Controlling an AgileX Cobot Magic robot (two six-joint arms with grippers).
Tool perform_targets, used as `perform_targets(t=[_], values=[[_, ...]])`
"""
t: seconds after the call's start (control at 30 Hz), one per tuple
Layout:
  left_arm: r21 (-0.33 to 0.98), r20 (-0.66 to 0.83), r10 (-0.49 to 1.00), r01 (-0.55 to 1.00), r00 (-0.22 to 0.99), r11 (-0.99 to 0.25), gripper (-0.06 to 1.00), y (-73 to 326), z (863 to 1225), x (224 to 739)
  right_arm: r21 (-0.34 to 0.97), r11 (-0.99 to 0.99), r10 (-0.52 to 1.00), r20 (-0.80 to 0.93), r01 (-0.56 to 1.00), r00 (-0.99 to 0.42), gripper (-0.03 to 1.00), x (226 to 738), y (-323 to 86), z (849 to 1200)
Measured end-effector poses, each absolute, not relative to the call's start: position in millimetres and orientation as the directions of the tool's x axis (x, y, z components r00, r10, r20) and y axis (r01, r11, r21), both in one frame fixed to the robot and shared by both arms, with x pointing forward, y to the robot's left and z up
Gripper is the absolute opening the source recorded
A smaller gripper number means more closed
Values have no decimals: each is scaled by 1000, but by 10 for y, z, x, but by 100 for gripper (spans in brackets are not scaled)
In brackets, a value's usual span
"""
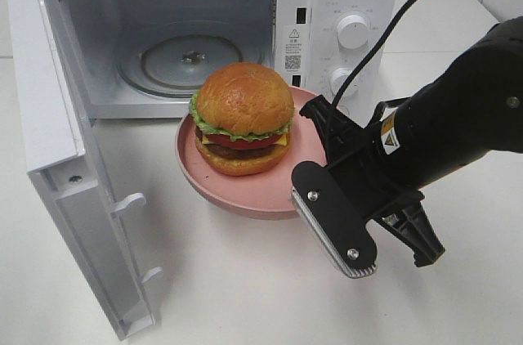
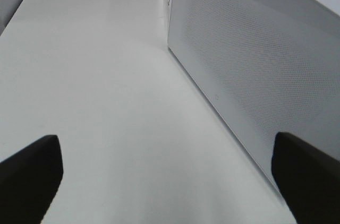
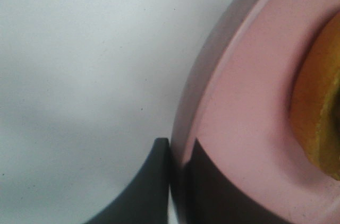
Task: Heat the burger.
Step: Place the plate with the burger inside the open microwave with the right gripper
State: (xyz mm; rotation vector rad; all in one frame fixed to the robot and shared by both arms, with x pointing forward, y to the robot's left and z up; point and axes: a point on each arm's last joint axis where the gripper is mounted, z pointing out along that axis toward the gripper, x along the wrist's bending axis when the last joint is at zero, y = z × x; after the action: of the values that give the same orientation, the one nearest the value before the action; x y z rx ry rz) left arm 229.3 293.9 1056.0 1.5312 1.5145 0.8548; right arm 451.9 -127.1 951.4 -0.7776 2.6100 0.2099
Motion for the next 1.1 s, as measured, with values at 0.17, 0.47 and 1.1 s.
perform_targets(t=[0.17, 0.47, 1.1], values=[[890, -71, 996, 454, 54, 38, 99, 2939, 10560, 2293, 30, 832, -485, -444, -553, -753, 3, 4533, -1258, 9524], [890, -71, 996, 454, 54, 38, 99, 2939, 10560, 2293, 32, 832, -481, -457, -554, -748, 3, 4695, -1125, 9470], [890, -71, 996, 454, 54, 38, 99, 2939, 10560, 2293, 50, 847, -444, -483, -530, -755, 3, 5117, -783, 9426]])
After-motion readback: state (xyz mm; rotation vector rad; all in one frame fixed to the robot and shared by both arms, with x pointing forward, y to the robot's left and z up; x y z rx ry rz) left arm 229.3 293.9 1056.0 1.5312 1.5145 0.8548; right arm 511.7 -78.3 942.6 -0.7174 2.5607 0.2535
